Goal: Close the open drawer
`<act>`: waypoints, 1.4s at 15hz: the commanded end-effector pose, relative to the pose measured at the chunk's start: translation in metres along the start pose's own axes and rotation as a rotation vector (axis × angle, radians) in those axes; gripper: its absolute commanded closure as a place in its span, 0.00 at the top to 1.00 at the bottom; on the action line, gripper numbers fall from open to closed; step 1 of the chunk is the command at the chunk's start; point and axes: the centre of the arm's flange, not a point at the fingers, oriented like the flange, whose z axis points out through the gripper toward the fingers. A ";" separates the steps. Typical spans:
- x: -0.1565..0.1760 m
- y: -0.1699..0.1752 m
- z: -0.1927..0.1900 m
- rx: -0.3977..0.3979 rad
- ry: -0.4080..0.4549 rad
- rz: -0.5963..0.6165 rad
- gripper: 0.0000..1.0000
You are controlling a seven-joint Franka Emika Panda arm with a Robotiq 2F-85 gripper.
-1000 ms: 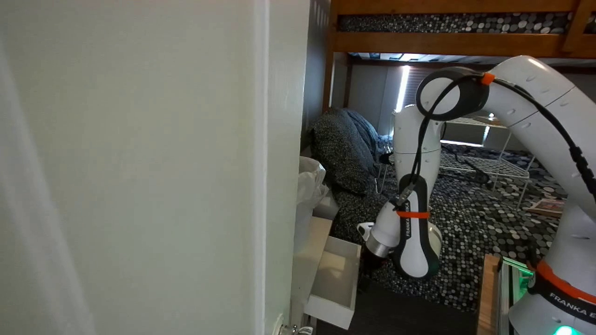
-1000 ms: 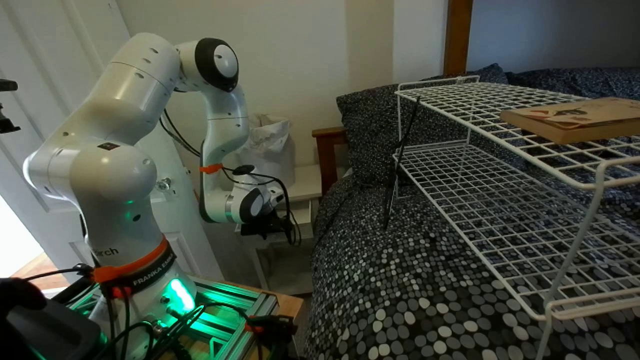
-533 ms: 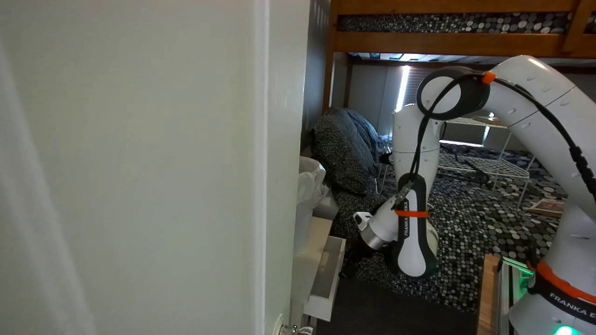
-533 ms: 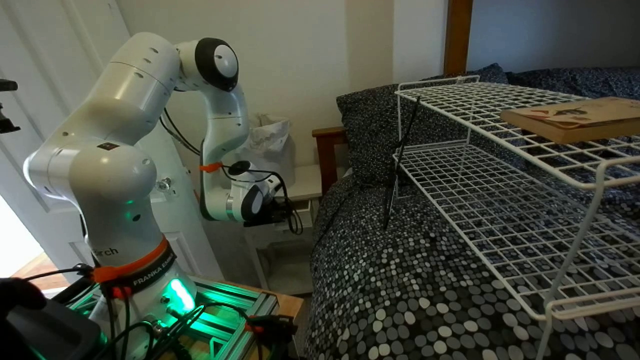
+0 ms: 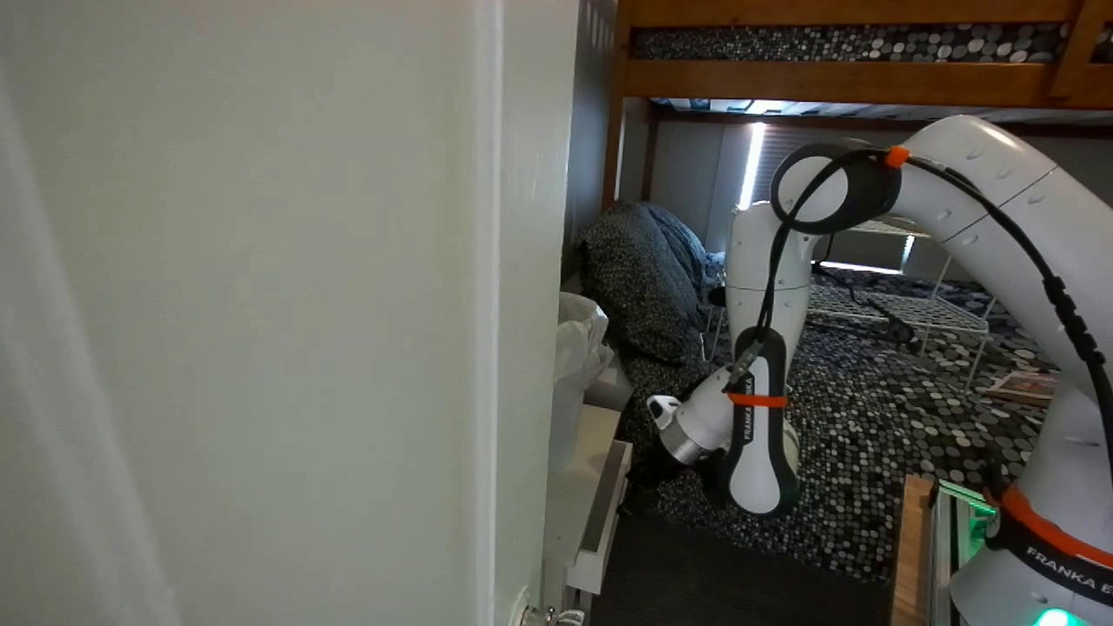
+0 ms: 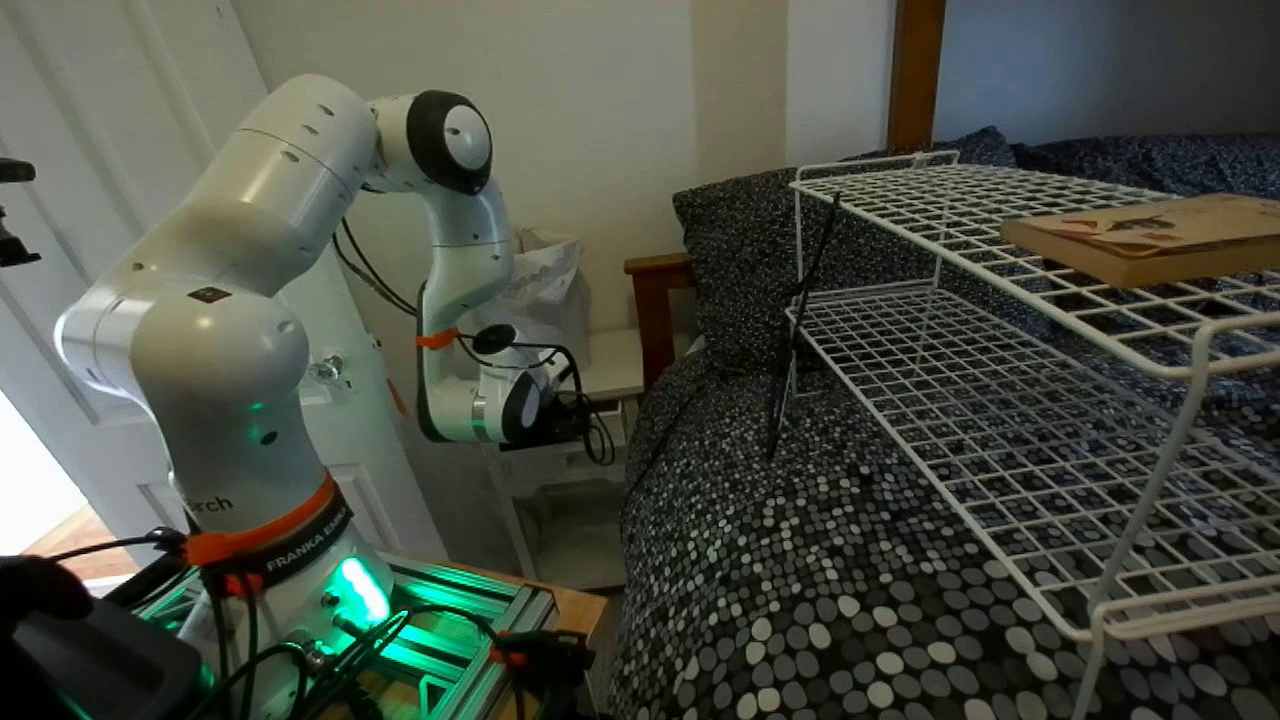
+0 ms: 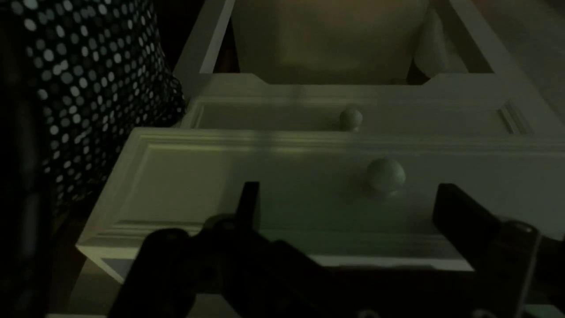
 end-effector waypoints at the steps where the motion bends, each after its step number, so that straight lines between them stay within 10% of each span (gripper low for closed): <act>1: 0.007 0.008 0.035 0.026 0.048 0.028 1.00; 21: 0.026 -0.001 0.056 0.002 0.104 0.098 1.00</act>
